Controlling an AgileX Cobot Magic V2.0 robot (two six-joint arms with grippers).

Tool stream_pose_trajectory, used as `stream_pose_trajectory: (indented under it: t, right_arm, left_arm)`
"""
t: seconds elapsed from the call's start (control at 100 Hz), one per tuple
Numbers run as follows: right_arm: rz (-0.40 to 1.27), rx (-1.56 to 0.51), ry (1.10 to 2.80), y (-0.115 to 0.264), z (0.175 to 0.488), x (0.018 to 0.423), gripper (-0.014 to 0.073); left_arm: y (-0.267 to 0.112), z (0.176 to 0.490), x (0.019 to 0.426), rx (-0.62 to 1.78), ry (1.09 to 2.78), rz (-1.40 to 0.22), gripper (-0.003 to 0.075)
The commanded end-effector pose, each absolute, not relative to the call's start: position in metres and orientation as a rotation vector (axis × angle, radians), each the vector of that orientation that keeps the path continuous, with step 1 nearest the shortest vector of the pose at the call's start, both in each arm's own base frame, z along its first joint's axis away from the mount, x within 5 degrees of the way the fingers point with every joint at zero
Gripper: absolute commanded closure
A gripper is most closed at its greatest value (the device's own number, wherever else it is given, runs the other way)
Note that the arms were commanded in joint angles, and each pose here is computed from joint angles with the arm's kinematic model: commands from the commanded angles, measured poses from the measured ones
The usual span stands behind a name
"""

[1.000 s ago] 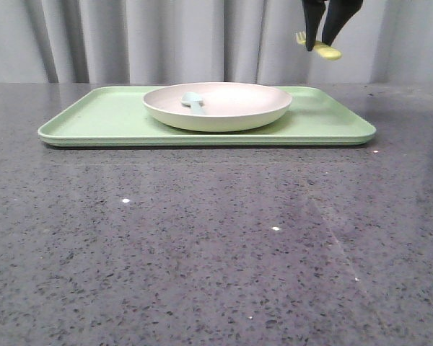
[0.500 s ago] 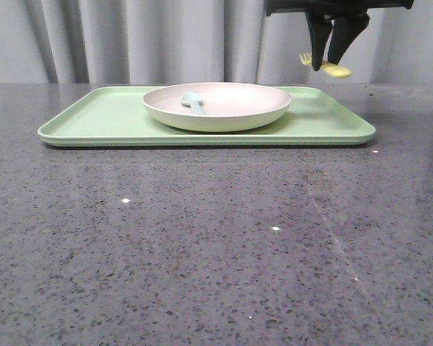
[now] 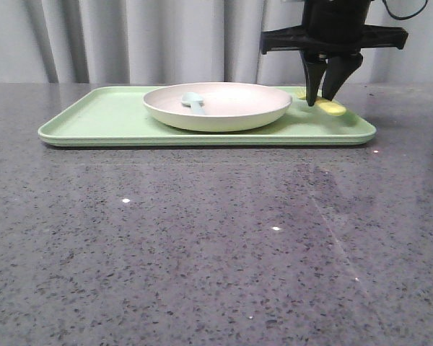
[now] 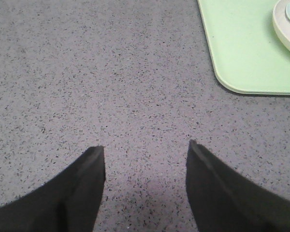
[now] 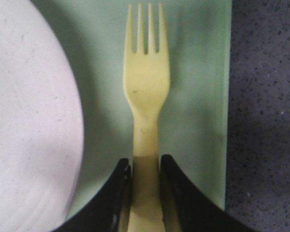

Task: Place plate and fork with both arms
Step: 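Lower the fork onto the tray and open the right gripper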

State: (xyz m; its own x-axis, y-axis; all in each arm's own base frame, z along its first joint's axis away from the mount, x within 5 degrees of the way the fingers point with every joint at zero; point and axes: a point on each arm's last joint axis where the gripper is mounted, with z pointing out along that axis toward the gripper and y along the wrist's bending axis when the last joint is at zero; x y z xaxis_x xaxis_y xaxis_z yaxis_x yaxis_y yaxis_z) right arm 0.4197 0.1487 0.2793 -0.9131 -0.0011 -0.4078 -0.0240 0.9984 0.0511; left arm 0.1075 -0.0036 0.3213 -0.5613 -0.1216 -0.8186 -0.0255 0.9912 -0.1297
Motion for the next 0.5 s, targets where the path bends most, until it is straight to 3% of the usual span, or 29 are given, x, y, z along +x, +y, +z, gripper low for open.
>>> stream_pose_trajectory:
  t: [0.0, 0.49]
  right_arm:
    - [0.118, -0.033, 2.588, 0.1439, 0.3180, 0.4138, 0.0539]
    - [0.110, -0.033, 2.606, 0.1444, 0.3127, 0.4151, 0.0539]
  left_arm:
    - [-0.0033, 0.3355, 0.1111, -0.117, 2.065, -0.139, 0.0345]
    - [-0.0033, 0.3355, 0.1111, -0.117, 2.065, -0.139, 0.0345]
